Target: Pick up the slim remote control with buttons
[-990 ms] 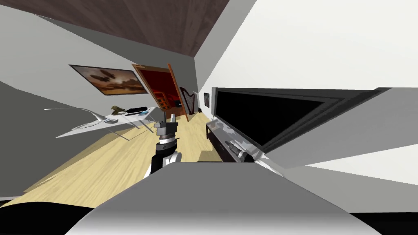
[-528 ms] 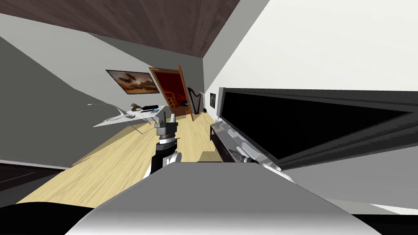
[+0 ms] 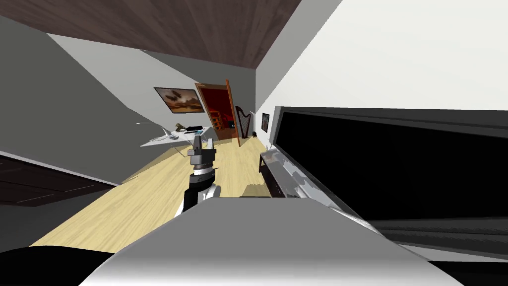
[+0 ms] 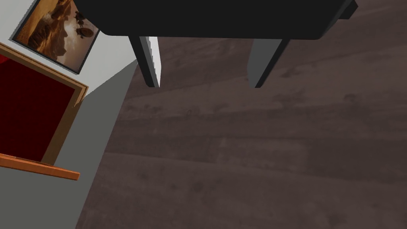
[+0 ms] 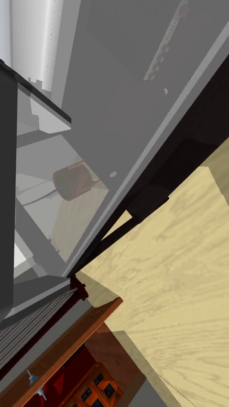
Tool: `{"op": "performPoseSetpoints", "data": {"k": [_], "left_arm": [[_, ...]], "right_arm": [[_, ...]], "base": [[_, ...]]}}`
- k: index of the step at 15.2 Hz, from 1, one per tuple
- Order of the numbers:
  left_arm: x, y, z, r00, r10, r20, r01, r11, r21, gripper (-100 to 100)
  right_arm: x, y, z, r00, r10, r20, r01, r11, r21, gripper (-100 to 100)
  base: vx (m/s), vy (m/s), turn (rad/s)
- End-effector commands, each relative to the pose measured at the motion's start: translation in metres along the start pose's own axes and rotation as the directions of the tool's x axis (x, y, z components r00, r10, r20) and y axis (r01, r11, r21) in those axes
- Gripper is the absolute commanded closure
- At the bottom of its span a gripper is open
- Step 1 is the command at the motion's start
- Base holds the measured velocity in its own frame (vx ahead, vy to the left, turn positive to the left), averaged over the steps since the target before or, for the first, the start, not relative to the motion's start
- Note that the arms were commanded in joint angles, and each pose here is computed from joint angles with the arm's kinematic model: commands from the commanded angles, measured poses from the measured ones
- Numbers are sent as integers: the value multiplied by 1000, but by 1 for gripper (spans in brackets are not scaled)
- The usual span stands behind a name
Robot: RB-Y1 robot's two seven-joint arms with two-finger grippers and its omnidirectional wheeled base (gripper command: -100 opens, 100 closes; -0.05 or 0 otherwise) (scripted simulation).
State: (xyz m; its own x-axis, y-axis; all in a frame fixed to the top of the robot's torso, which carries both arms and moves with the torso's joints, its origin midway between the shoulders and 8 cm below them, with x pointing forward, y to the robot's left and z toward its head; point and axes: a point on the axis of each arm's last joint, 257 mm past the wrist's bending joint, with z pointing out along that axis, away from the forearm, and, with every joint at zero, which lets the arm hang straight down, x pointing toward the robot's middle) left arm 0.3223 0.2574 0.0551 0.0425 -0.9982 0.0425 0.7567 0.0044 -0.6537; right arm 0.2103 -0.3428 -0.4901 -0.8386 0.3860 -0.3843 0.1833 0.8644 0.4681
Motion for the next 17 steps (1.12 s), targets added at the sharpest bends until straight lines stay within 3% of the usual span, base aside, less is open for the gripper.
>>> {"op": "performPoseSetpoints", "data": {"k": [1,2,3,4,5,7,8,9,10,13,17], "left_arm": [[0,0,0,1000,0,0,0,1000,0,0],[0,0,0,1000,0,0,0,1000,0,0],[0,0,0,1000,0,0,0,1000,0,0],[0,0,0,1000,0,0,0,1000,0,0],[0,0,0,1000,0,0,0,1000,0,0],[0,0,0,1000,0,0,0,1000,0,0],[0,0,0,1000,0,0,0,1000,0,0],[0,0,0,1000,0,0,0,1000,0,0],[0,0,0,1000,0,0,0,1000,0,0],[0,0,0,1000,0,0,0,1000,0,0],[0,0,0,1000,0,0,0,1000,0,0]], "right_arm": [[5,-15,-2,1000,-11,-16,11,1000,27,-100],[15,-43,-12,998,-39,-52,43,995,87,-100],[16,-43,-12,998,-39,-55,43,995,87,-100],[25,-70,-23,994,-63,-89,75,987,143,-100],[27,-70,-23,994,-62,-94,75,987,143,-100],[42,-118,-48,982,-99,-159,135,962,237,-100],[48,-118,-49,980,-97,-172,136,962,236,-100],[55,-138,-61,974,-109,-201,163,948,274,-100],[59,-138,-62,972,-108,-210,164,948,273,-100],[80,-171,-85,953,-120,-277,211,921,329,-100],[109,-192,-104,930,-118,-347,247,901,357,-100]], "base": [[74,-20,97],[75,-18,206],[76,-14,196],[83,-7,247],[80,-14,205],[101,-22,308],[103,-36,238],[102,-38,175],[89,-32,141],[65,-24,182],[57,-27,149]]}}
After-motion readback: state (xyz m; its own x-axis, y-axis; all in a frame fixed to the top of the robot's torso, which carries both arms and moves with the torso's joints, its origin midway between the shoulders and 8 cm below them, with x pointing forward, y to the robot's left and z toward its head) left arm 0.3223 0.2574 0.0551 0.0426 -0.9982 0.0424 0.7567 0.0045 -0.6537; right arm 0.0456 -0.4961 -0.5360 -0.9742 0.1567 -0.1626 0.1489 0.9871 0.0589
